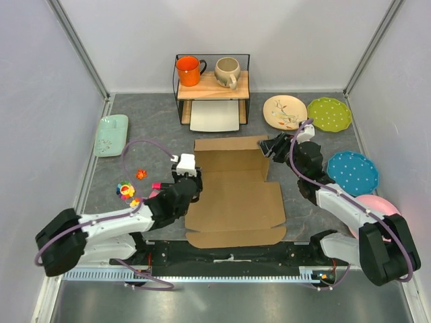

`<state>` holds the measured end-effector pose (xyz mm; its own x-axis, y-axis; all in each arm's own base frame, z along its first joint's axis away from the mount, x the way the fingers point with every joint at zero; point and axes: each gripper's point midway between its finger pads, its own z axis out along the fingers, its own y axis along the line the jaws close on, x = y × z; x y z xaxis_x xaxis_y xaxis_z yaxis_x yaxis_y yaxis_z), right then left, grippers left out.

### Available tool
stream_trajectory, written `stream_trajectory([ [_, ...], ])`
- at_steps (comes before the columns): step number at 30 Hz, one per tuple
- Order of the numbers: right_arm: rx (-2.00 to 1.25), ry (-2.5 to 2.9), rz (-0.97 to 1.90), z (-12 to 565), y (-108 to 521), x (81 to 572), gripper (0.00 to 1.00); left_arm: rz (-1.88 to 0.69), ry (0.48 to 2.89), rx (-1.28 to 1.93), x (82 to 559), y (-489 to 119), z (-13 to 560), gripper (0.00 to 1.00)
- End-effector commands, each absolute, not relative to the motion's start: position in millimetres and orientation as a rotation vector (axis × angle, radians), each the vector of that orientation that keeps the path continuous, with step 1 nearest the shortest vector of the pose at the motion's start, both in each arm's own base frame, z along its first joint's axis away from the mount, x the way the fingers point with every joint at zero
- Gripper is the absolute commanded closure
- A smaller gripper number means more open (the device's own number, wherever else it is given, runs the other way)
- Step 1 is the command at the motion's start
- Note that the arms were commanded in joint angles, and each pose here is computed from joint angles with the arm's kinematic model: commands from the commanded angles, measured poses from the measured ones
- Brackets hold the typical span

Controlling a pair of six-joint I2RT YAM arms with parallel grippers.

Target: Fold the paper box

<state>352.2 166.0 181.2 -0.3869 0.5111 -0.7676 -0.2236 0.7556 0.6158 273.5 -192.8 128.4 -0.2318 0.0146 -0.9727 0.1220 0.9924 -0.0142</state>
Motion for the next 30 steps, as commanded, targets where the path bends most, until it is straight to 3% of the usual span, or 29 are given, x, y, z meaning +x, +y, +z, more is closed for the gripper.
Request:
stream_trajectory([
  [1, 0.222, 1.989, 0.645, 121, 147, 333, 0.34, -0.286, 1.941, 0.025, 236, -182, 125, 0.43],
  [8, 0.214, 2.015, 0.640, 109, 145, 323, 0.34, -0.619, 1.795, -0.037, 216, -190, 194, 0.33],
  [12, 0.209, 2.027, 0.638, 105, 144, 317, 0.34, -0.707, 1.687, -0.053, 218, -196, 224, 0.11],
  [15, 0.205, 2.035, 0.639, 101, 142, 310, 0.33, -0.714, 1.698, -0.041, 226, -203, 227, 0.02],
  [21, 0.196, 2.057, 0.647, 91, 141, 298, 0.32, -0.860, 1.822, -0.154, 257, -202, 220, 0.00],
  [30, 0.184, 2.063, 0.666, 90, 143, 293, 0.32, -1.018, 1.754, -0.164, 285, -204, 253, 0.01],
])
